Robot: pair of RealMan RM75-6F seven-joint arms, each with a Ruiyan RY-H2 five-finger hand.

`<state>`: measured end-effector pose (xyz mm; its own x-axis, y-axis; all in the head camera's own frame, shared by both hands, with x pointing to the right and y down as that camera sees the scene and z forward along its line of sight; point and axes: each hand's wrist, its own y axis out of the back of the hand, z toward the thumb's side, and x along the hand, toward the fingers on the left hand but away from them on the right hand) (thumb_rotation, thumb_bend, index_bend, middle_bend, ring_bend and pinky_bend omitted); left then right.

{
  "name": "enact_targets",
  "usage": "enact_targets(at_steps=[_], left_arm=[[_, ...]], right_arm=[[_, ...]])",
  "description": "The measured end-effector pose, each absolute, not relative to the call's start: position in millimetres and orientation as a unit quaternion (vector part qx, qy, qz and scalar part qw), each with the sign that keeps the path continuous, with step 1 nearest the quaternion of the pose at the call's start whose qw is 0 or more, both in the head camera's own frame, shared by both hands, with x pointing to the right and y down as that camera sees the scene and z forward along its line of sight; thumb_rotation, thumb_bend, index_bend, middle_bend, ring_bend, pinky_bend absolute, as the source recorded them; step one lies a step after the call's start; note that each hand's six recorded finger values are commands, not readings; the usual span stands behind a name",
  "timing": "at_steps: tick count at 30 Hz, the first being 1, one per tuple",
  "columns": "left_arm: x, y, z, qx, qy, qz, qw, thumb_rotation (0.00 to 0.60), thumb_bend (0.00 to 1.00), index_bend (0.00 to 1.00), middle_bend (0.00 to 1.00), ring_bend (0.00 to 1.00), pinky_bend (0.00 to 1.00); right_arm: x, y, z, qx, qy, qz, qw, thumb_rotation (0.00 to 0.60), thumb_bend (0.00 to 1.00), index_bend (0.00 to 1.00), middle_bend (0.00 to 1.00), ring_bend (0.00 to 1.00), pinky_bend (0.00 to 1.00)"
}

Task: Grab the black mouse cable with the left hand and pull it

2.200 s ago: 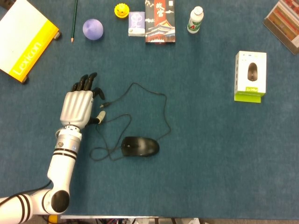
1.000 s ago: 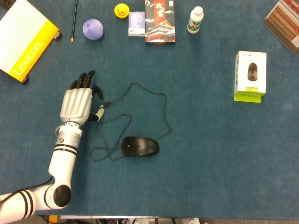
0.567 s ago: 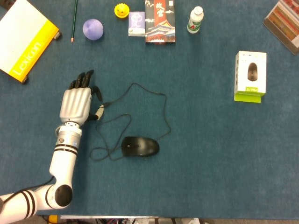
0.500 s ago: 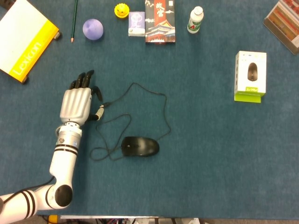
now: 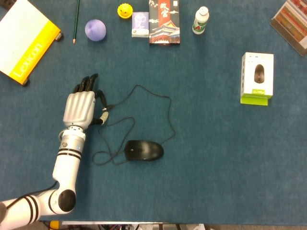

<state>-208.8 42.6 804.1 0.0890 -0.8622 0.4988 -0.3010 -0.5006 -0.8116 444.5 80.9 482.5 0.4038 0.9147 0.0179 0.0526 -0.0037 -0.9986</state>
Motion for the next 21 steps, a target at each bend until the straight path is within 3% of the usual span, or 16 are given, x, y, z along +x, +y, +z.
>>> enact_targets(at_steps=[21], left_arm=[[-208.3, 38.8, 807.7, -0.692, 0.416, -0.525, 0.268, 0.581, 0.33, 0.56, 0.04, 0.02, 0.14]], right_arm=[[446.0, 79.7, 485.8, -0.604, -0.401, 0.375, 0.578, 0.600, 0.20, 0.34, 0.26, 0.18, 0.30]])
